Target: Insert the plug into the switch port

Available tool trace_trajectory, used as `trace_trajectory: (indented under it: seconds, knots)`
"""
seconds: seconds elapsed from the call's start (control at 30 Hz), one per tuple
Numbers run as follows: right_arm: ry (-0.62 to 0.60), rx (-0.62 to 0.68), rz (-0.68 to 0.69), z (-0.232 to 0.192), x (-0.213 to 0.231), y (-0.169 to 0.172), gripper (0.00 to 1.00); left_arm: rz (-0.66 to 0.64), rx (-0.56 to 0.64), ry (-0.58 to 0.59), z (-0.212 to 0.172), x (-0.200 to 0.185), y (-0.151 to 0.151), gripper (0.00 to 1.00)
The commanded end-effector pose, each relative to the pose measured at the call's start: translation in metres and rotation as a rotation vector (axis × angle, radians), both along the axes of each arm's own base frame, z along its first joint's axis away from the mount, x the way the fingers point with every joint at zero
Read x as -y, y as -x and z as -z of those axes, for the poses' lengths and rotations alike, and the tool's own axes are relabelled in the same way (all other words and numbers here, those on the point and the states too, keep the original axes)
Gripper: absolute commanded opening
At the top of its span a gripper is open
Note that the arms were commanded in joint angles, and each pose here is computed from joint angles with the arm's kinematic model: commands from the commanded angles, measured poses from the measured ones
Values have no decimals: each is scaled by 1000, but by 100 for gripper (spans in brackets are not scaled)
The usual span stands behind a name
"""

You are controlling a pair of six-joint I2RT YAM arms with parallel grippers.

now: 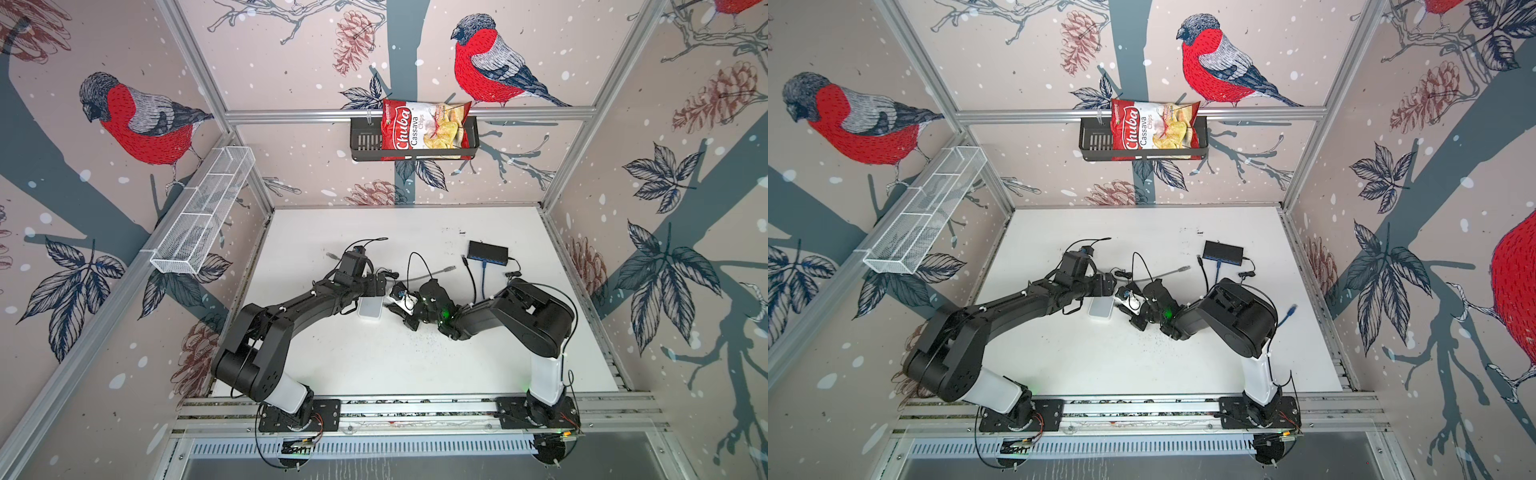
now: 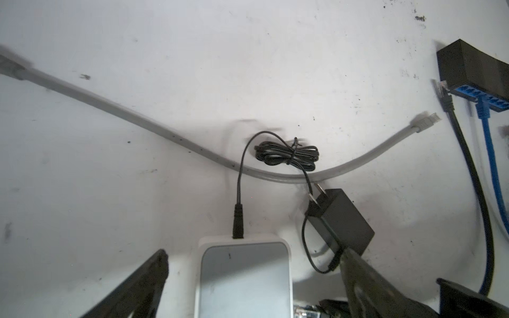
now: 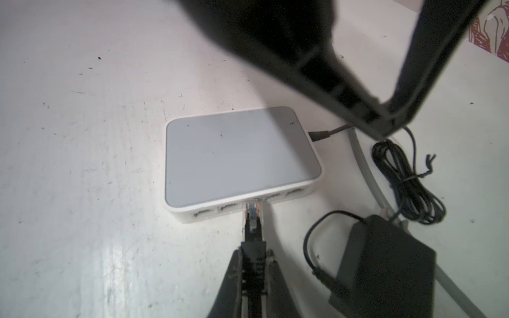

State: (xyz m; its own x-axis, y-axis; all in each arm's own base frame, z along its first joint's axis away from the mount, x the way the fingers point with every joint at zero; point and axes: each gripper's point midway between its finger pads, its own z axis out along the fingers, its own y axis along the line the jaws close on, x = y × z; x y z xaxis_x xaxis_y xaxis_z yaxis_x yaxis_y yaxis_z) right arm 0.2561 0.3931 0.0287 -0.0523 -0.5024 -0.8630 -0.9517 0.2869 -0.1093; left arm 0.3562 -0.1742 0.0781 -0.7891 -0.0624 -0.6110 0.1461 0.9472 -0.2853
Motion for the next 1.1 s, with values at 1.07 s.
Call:
trace_trajectory:
  seconds: [1.07]
  knots:
    - [38,68,35,-1,-8,-21,9,-278,-100,-144,27,-61,10,95]
